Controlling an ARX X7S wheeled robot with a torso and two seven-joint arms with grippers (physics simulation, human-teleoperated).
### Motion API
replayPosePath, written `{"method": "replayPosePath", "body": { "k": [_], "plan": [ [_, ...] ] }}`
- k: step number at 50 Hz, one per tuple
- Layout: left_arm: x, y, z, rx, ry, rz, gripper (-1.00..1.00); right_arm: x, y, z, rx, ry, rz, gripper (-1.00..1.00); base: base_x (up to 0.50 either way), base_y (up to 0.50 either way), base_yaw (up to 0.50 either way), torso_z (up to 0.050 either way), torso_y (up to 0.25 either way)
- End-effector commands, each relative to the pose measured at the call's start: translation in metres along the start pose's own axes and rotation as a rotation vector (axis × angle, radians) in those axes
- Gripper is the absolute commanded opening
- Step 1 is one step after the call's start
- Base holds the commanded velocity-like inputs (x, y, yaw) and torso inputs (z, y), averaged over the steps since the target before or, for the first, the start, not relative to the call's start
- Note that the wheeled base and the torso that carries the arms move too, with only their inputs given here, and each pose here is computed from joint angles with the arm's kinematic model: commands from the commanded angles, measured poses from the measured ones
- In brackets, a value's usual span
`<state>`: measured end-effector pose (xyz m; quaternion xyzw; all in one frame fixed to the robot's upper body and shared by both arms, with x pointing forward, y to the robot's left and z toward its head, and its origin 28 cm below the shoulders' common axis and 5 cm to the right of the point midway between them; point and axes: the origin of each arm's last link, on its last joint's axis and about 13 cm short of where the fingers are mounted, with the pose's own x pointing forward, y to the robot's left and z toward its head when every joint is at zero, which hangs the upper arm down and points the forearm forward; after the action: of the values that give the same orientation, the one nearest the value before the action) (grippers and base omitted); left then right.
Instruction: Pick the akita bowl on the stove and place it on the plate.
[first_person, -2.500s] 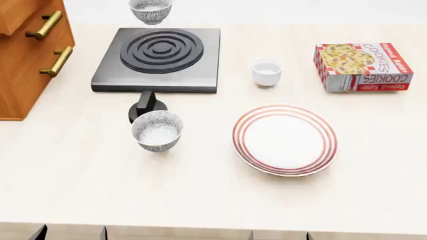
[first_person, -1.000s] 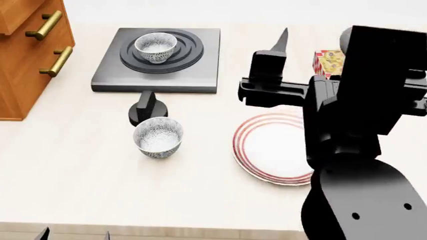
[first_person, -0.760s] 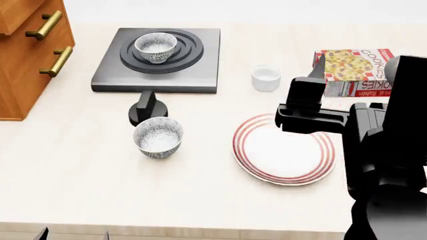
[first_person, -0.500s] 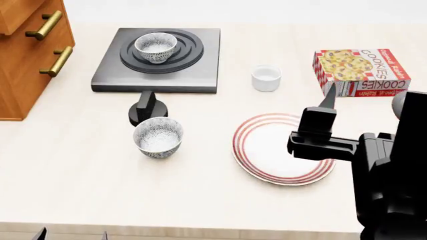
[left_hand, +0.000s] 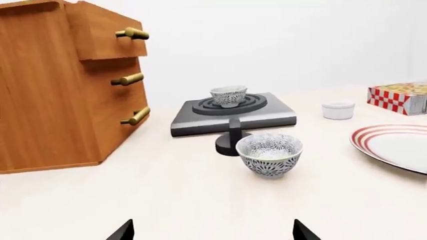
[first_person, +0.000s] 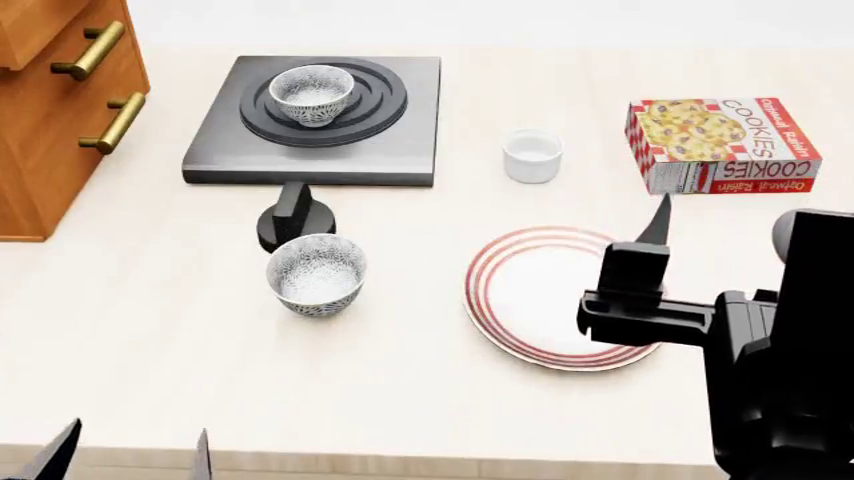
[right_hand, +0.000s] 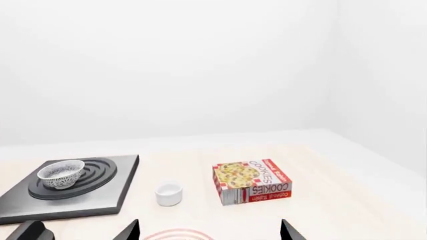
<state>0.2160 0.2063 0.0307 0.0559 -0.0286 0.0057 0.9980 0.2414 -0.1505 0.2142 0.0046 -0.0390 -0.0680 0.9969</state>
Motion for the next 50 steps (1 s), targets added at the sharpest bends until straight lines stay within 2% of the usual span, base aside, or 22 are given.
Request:
{"method": "replayPosePath", "body": {
  "k": [1, 13, 17, 21, 23, 25, 31, 44, 50],
  "plan": [
    [0.017, 0.006, 0.041, 0.032, -0.047, -0.005, 1.0, 0.0, -0.002, -0.001, 0.017, 0.003, -0.008, 1.0, 0.0, 0.0, 0.0, 0.0, 0.0],
    [0.055, 0.008, 0.097, 0.087, -0.038, -0.033, 1.0, 0.0, -0.002, -0.001, 0.016, 0.006, -0.008, 1.0, 0.0, 0.0, 0.0, 0.0, 0.0],
    [0.069, 0.006, 0.112, 0.053, 0.019, -0.037, 1.0, 0.0, -0.002, -0.002, 0.016, 0.007, -0.008, 1.0, 0.0, 0.0, 0.0, 0.0, 0.0],
    [0.081, 0.005, 0.122, 0.051, 0.041, -0.04, 1.0, 0.0, -0.002, -0.001, 0.017, 0.007, -0.007, 1.0, 0.0, 0.0, 0.0, 0.0, 0.0],
    [0.087, 0.005, 0.125, 0.031, 0.053, -0.036, 1.0, 0.0, -0.001, -0.001, 0.017, 0.007, -0.007, 1.0, 0.0, 0.0, 0.0, 0.0, 0.0],
    [0.092, 0.006, 0.128, 0.06, 0.056, -0.033, 1.0, 0.001, -0.002, -0.002, 0.018, 0.008, -0.005, 1.0, 0.0, 0.0, 0.0, 0.0, 0.0],
    [0.101, 0.007, 0.13, 0.016, 0.077, -0.033, 1.0, 0.001, -0.002, -0.003, 0.014, 0.011, -0.006, 1.0, 0.0, 0.0, 0.0, 0.0, 0.0],
    [0.102, 0.007, 0.134, -0.036, 0.088, -0.032, 1.0, 0.0, -0.001, -0.001, 0.019, 0.008, 0.0, 1.0, 0.0, 0.0, 0.0, 0.0, 0.0],
    [0.101, 0.007, 0.136, -0.033, 0.085, -0.036, 1.0, 0.0, -0.002, -0.001, 0.021, 0.008, 0.001, 1.0, 0.0, -0.04, 0.0, 0.0, 0.0]
  ]
}}
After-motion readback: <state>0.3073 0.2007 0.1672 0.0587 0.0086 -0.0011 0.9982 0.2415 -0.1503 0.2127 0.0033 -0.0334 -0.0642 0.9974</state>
